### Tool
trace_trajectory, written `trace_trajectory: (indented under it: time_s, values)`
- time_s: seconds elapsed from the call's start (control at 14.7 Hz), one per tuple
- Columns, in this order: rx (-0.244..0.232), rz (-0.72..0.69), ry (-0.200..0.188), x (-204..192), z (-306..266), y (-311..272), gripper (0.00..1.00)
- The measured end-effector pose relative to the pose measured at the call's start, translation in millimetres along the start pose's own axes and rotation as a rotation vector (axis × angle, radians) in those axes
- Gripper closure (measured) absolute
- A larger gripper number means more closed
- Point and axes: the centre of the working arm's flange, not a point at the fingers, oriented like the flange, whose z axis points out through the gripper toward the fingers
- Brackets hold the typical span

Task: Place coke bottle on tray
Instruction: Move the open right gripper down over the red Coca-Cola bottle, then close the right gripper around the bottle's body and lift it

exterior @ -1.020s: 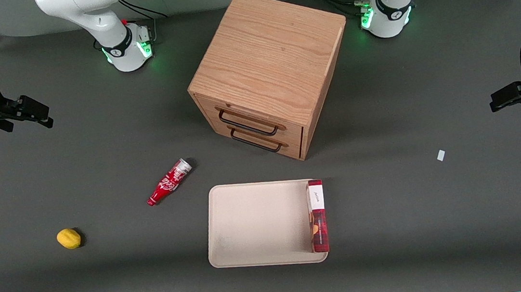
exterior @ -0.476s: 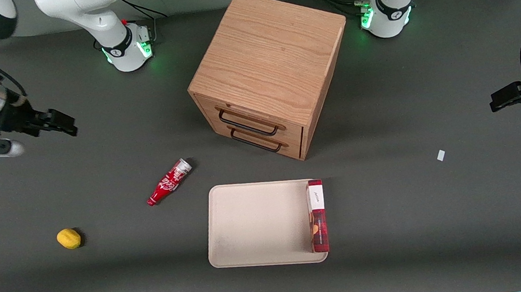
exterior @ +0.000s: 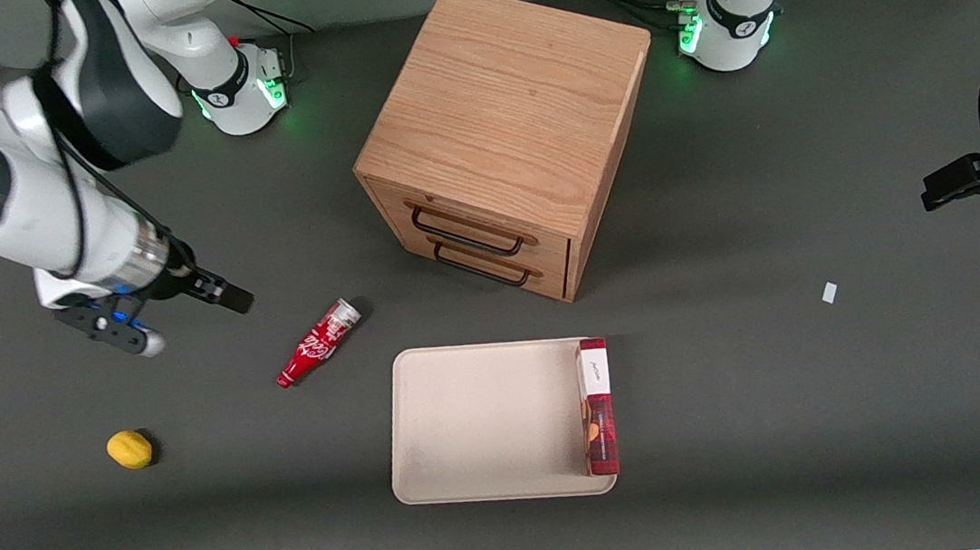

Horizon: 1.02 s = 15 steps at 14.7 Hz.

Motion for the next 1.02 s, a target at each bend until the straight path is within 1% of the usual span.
trace_trajectory:
  time_s: [0.14,0.27,0.48,0.75,1.02]
  values:
    - [0.014,0.083,0.009,-3.0,44.0,-5.4,0.0]
    - [0.032,0.13,0.02,-4.4,86.4,-5.9,0.0]
    - [0.031,0.177,0.016,-3.7,143.4,-3.8,0.0]
    - [0.037,0.214,0.012,-0.7,206.1,-10.4,0.0]
    - [0.033,0.219,0.005,-2.4,253.3,-13.8,0.0]
